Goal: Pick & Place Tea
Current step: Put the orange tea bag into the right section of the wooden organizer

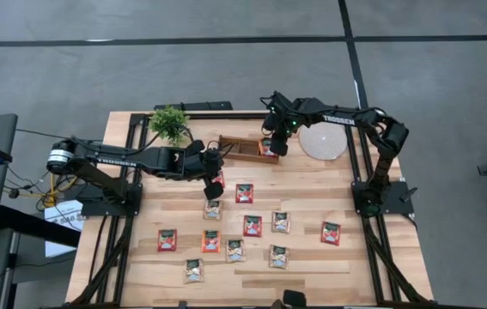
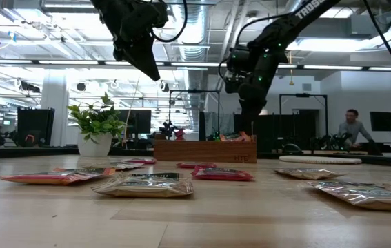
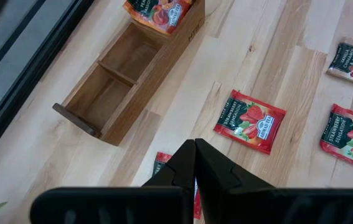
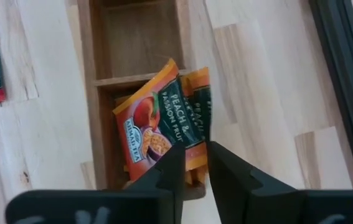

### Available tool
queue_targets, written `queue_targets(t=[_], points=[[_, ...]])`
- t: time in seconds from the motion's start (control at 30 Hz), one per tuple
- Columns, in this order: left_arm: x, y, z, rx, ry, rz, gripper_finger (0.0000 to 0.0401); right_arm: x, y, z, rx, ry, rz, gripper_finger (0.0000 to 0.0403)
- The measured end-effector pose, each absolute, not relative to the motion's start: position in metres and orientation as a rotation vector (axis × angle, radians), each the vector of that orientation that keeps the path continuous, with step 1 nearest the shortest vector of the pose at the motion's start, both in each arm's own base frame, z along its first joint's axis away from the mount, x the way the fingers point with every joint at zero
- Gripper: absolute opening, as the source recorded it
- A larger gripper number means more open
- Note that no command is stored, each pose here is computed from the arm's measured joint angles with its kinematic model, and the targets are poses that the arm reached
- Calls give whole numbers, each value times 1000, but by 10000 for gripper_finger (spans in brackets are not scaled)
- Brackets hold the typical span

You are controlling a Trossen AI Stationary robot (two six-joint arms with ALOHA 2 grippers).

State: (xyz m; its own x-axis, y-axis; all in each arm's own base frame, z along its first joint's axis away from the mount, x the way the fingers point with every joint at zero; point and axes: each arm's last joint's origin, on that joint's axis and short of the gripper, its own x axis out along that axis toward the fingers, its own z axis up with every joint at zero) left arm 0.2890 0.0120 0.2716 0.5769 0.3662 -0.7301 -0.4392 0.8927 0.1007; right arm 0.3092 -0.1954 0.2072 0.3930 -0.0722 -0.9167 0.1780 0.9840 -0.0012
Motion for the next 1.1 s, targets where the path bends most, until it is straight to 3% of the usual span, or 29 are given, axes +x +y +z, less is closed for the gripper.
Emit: queue_targets(t=[0.23,1.1], points=[[290,12,272,-97,822,471,0,311,-193,207,98,1156,-151,4],[290,12,273,-94,818,469,0,307,-195,208,220,1153,-227,0]])
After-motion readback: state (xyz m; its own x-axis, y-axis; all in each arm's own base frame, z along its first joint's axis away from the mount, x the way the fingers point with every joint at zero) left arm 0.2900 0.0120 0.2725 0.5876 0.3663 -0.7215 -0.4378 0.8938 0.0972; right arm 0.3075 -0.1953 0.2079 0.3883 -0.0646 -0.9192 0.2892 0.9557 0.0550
